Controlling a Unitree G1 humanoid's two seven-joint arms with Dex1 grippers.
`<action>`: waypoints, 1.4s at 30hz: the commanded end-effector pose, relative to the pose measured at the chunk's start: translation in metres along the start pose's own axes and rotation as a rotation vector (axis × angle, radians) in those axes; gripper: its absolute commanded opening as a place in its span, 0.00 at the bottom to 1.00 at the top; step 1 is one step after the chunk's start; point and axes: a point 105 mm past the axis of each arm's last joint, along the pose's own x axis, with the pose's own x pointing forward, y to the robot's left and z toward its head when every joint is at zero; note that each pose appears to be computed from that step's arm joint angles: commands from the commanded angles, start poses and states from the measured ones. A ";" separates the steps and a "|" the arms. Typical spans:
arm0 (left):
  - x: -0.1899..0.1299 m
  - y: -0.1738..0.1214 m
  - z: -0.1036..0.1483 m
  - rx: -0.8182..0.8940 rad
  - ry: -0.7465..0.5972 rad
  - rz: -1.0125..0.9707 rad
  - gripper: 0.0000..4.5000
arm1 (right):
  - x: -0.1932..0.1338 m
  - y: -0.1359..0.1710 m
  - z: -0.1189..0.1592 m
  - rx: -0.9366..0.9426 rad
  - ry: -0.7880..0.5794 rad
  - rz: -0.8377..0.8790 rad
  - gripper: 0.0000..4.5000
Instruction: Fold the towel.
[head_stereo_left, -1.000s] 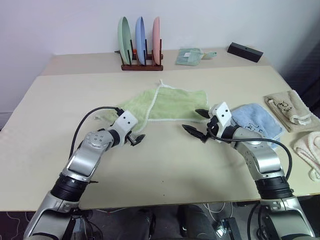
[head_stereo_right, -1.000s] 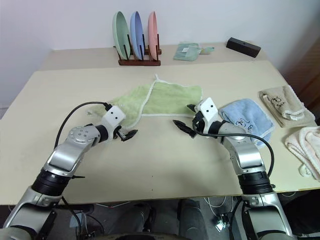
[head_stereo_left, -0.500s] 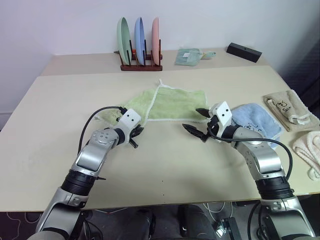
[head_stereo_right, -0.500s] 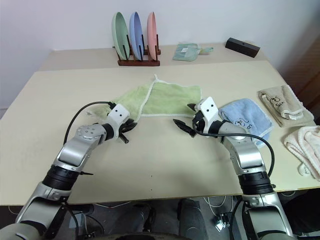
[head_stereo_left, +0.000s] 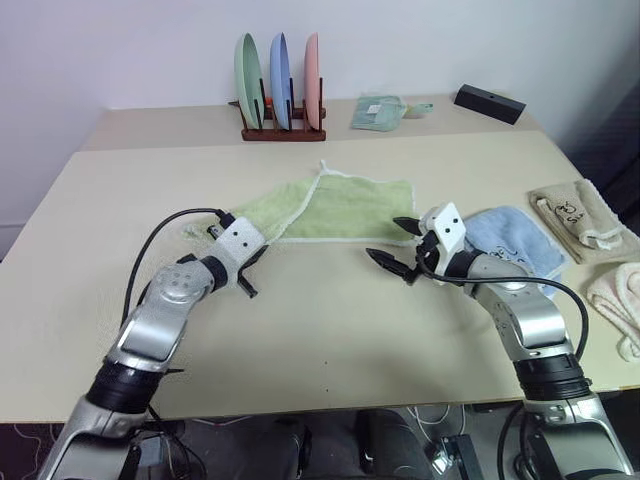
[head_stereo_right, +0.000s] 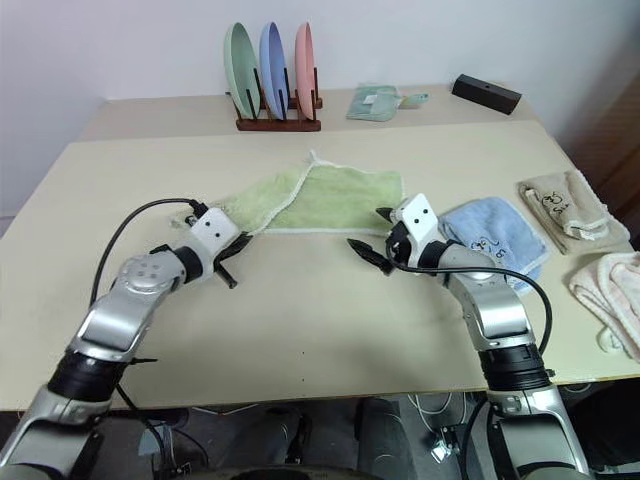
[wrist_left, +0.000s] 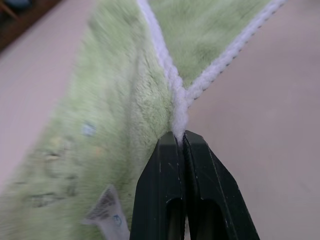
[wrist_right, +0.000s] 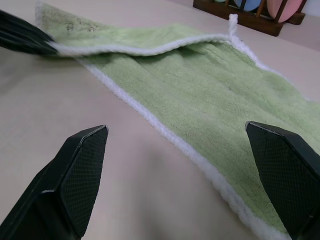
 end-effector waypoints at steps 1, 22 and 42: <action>-0.051 -0.010 0.012 -0.004 -0.081 -0.033 0.01 | -0.009 -0.012 0.026 -0.089 -0.047 -0.023 1.00; -0.132 0.003 -0.077 -0.155 0.176 0.123 0.01 | 0.027 -0.072 0.015 -0.931 0.221 0.006 1.00; -0.126 0.016 -0.076 -0.141 0.131 0.160 0.00 | 0.025 -0.068 0.031 -1.187 0.125 0.058 0.02</action>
